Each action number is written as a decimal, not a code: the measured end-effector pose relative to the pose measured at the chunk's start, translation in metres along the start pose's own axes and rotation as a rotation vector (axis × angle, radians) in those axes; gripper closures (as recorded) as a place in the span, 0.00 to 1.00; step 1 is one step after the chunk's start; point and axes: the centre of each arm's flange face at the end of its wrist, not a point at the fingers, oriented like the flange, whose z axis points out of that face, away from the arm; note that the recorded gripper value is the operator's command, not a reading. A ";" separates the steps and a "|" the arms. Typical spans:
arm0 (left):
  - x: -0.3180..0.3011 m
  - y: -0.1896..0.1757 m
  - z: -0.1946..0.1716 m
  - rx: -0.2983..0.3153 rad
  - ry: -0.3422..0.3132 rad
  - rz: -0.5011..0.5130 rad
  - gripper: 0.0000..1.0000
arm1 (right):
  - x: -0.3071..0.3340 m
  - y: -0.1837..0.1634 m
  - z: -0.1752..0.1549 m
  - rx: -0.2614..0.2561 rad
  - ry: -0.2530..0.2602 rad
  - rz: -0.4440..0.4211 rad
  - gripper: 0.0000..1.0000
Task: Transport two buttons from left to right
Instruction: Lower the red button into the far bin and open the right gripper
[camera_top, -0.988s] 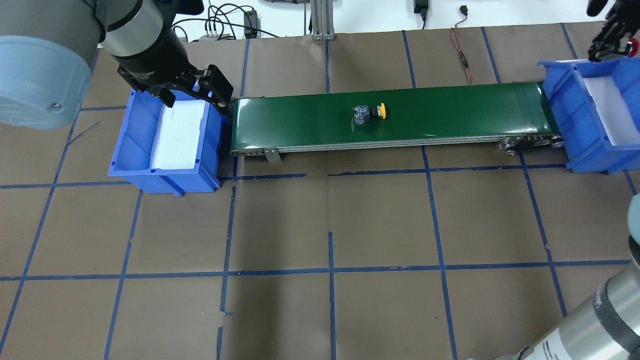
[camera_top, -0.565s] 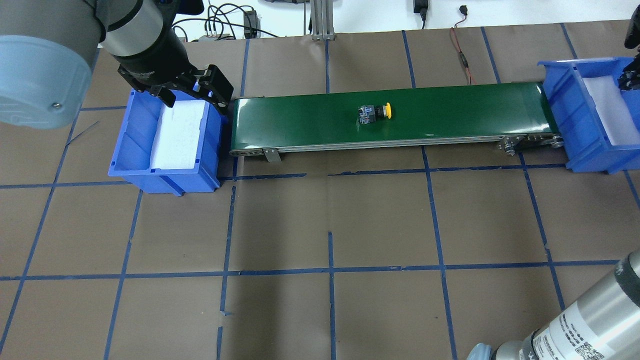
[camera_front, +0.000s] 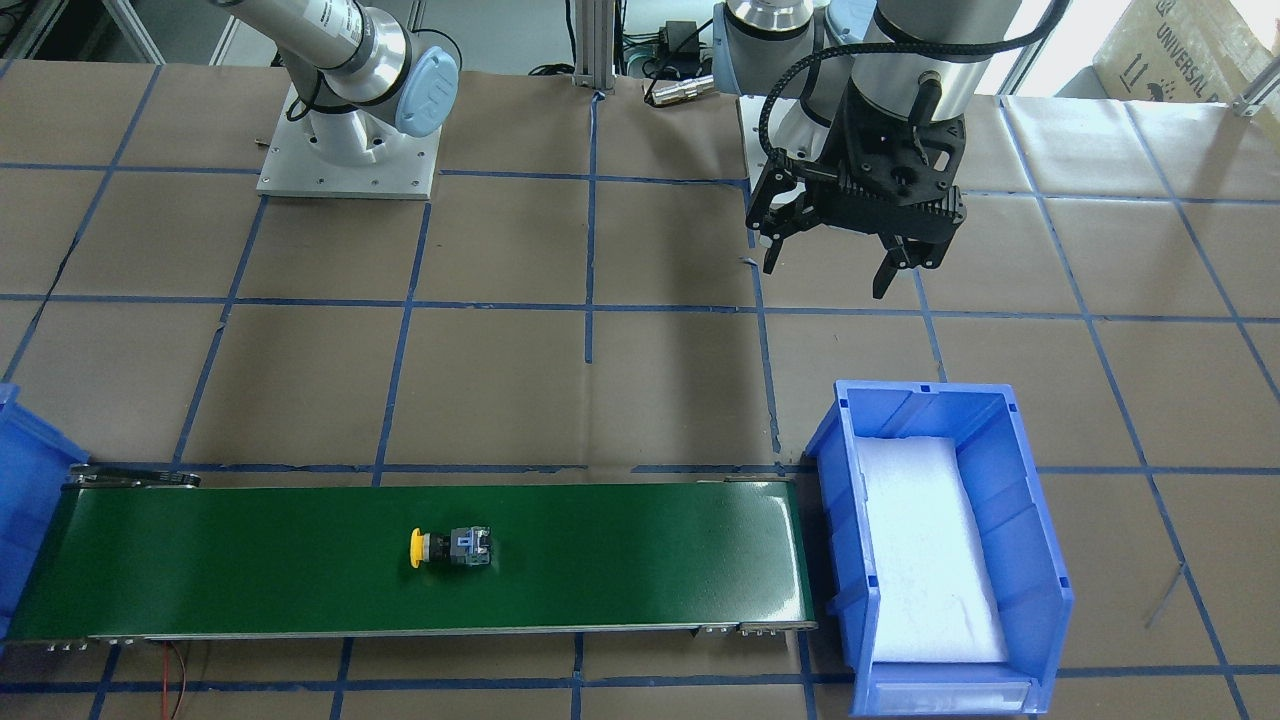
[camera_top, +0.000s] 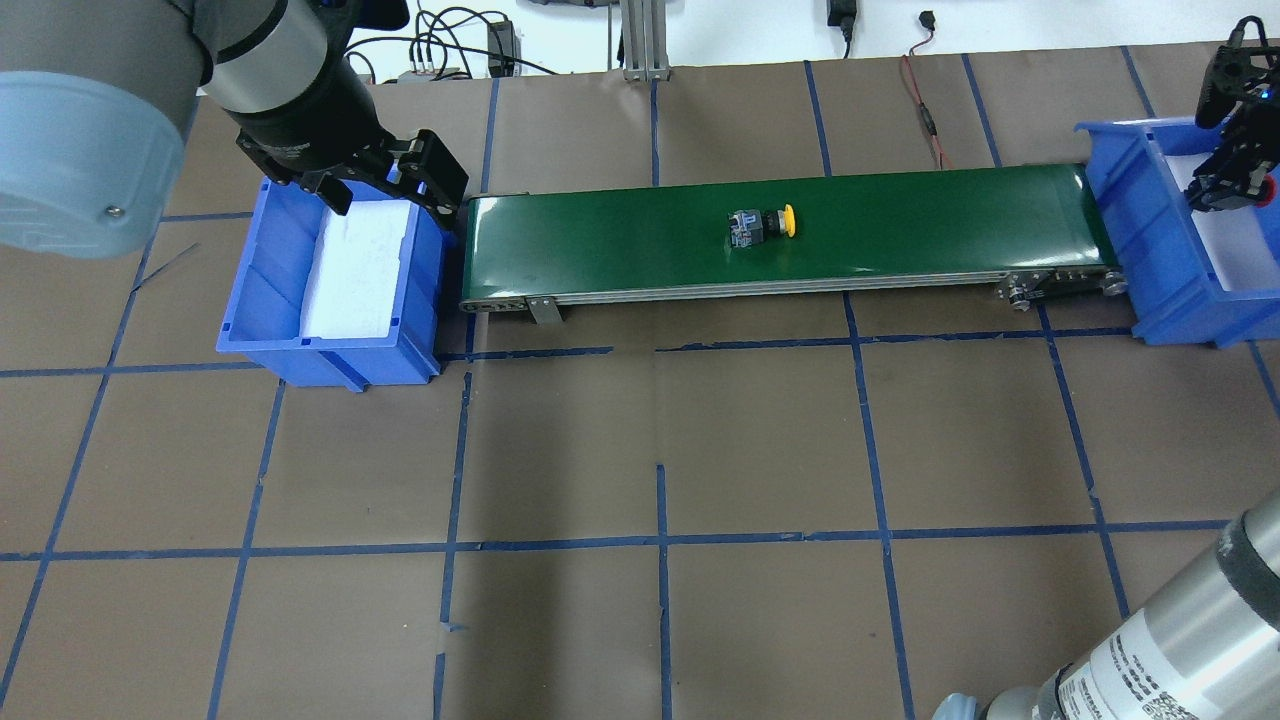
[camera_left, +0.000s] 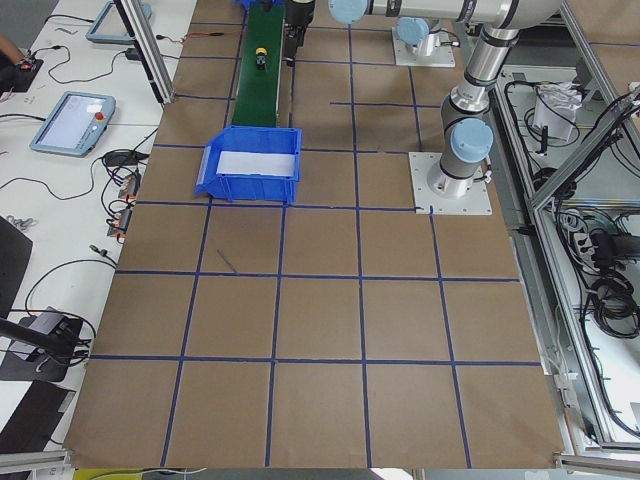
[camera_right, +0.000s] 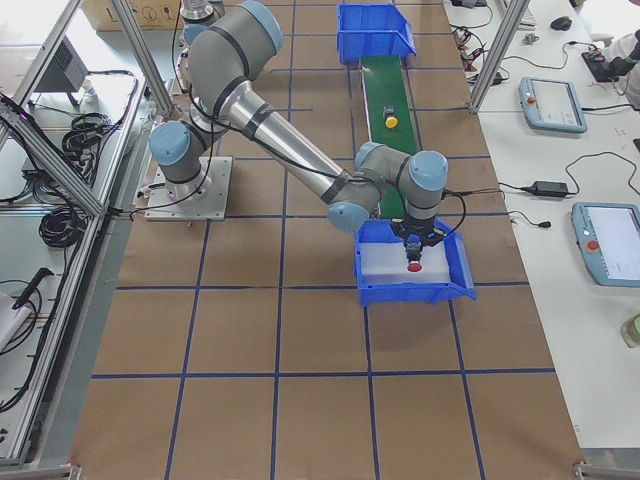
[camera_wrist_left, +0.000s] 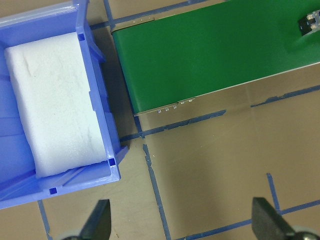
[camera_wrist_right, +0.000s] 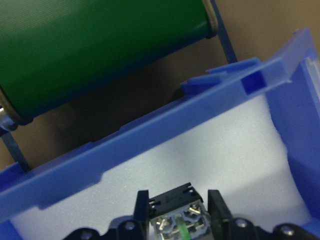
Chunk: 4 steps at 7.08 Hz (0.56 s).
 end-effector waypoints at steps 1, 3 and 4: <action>0.000 0.000 0.000 0.000 0.000 0.000 0.00 | -0.003 0.003 0.006 -0.003 -0.008 -0.024 0.88; 0.001 0.000 0.000 0.001 0.001 0.001 0.00 | 0.000 0.009 0.016 -0.001 -0.011 -0.046 0.15; 0.001 0.000 -0.001 0.001 0.000 0.001 0.00 | 0.002 0.010 0.020 0.003 -0.006 -0.050 0.10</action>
